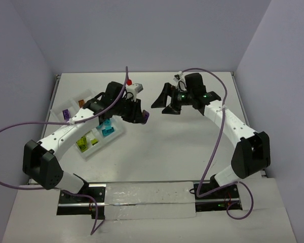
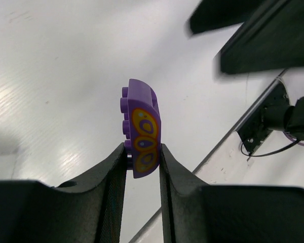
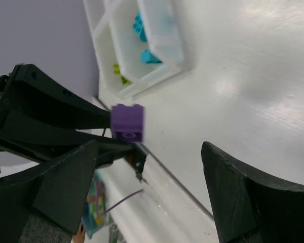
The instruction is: Sort the legos into containers by color
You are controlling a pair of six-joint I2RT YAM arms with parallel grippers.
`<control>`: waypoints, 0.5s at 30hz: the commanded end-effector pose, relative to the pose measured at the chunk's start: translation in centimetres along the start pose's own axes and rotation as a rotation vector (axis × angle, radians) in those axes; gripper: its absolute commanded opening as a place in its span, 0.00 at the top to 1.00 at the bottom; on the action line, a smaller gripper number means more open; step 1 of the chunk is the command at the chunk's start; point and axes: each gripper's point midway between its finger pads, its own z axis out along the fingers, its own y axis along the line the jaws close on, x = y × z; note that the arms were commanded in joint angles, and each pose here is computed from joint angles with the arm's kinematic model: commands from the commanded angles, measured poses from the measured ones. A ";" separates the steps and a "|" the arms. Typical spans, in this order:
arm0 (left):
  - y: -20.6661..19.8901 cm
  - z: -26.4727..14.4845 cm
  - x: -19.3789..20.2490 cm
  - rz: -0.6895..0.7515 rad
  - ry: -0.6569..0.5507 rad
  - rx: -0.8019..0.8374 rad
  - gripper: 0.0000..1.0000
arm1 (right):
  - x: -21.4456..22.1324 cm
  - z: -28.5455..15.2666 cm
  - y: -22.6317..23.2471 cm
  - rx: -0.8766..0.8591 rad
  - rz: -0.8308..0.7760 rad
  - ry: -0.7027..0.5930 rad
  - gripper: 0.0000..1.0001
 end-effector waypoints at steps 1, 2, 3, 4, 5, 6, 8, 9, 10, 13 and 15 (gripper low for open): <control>2.0 -3.3 -0.9 -0.060 -0.077 -0.095 1.00 | -2.3 -3.6 -0.8 0.098 -0.086 -0.151 0.10; 4.2 -4.6 -1.3 -0.111 -0.111 -0.151 1.00 | -2.5 -4.1 -1.7 0.140 -0.091 -0.175 0.09; 5.5 -5.8 -1.4 -0.154 -0.140 -0.184 1.00 | -2.5 -4.5 -2.3 0.168 -0.096 -0.188 0.09; 6.1 -6.0 -1.2 -0.167 -0.143 -0.201 1.00 | -2.4 -4.6 -2.6 0.177 -0.099 -0.189 0.09; 7.8 -7.4 -1.6 -0.215 -0.188 -0.260 1.00 | -2.3 -4.8 -3.1 0.196 -0.101 -0.197 0.09; 9.8 -9.5 -2.0 -0.278 -0.250 -0.329 1.00 | -2.3 -5.0 -3.6 0.217 -0.104 -0.208 0.09; 12.7 -12.5 -2.3 -0.378 -0.331 -0.438 1.00 | -1.9 -5.1 -4.1 0.230 -0.105 -0.206 0.09; 13.9 -13.7 -2.4 -0.419 -0.367 -0.489 1.00 | -1.8 -5.1 -4.3 0.232 -0.108 -0.203 0.09; 16.0 -15.7 -2.3 -0.489 -0.423 -0.581 1.00 | -1.6 -5.0 -4.5 0.233 -0.106 -0.196 0.09; 20.3 -19.4 -1.3 -0.645 -0.486 -0.767 1.00 | -1.4 -5.0 -4.6 0.230 -0.115 -0.190 0.09; 23.5 -22.3 -0.7 -0.750 -0.533 -0.878 1.00 | -1.2 -5.0 -4.7 0.229 -0.122 -0.186 0.09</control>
